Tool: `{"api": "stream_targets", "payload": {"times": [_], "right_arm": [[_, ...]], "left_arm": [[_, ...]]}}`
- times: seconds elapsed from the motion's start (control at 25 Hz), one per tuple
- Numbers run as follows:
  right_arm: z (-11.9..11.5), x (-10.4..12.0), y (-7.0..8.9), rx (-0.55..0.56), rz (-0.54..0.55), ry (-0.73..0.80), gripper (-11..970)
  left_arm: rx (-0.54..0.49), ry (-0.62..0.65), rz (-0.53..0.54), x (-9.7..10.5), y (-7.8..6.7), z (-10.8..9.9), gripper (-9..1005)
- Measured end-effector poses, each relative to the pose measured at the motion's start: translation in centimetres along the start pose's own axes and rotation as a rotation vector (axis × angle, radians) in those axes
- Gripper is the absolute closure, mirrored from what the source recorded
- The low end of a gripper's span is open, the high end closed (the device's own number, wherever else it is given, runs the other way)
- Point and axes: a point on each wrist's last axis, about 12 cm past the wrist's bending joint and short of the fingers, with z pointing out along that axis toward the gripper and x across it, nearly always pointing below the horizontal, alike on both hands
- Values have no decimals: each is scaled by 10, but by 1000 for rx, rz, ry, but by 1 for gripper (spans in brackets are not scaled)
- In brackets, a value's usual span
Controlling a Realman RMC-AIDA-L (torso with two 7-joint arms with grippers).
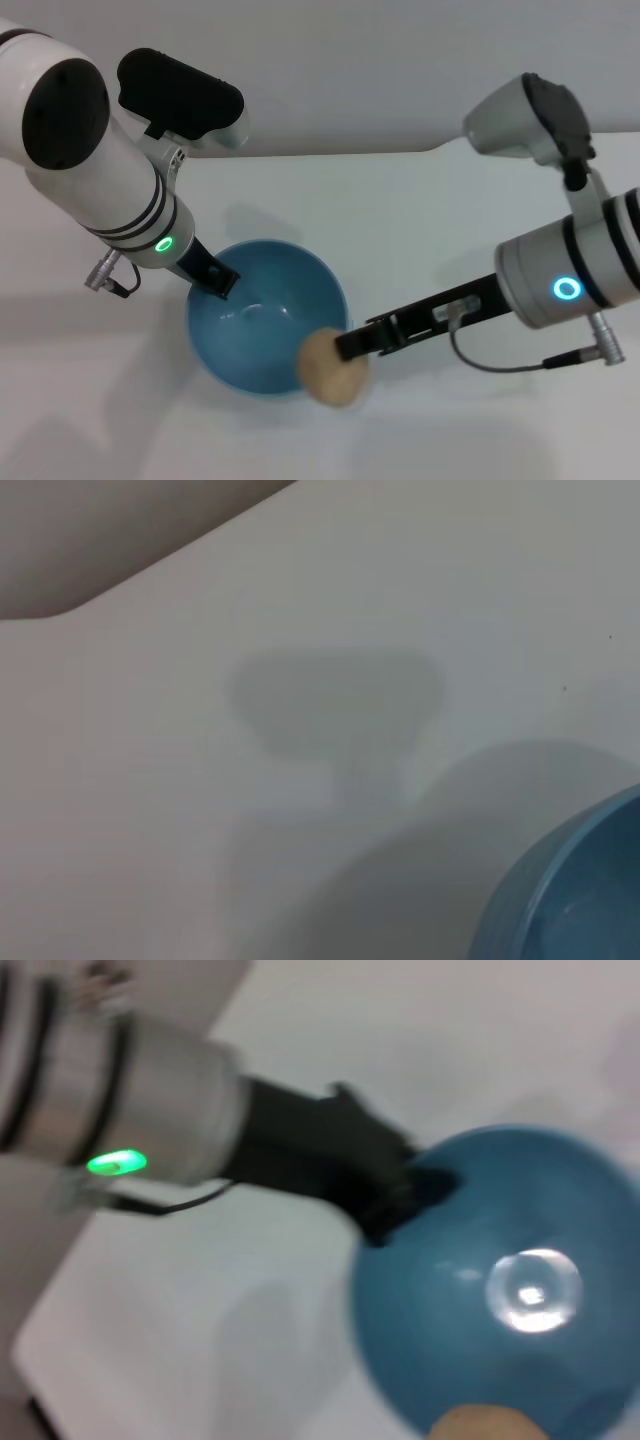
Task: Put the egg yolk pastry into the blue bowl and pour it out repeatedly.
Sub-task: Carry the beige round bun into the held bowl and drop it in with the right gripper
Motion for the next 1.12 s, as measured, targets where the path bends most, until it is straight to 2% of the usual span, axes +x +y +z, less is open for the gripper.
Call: {"api": "stream_targets", "payload": {"times": [0.36, 0.64, 0.76, 1.12], "right_arm": [[-9, -11, -14, 48, 18, -91, 943], [2, -25, -20, 59, 0, -124, 940], [10, -28, -22, 42, -4, -122, 939], [20, -29, -23, -38, 14, -132, 935]], "left_arm": [[0, 3, 1, 0, 0, -1, 998], [43, 41, 7, 3, -7, -1, 998], [64, 49, 20, 4, -12, 0, 998], [66, 53, 26, 4, -14, 0, 997]]}}
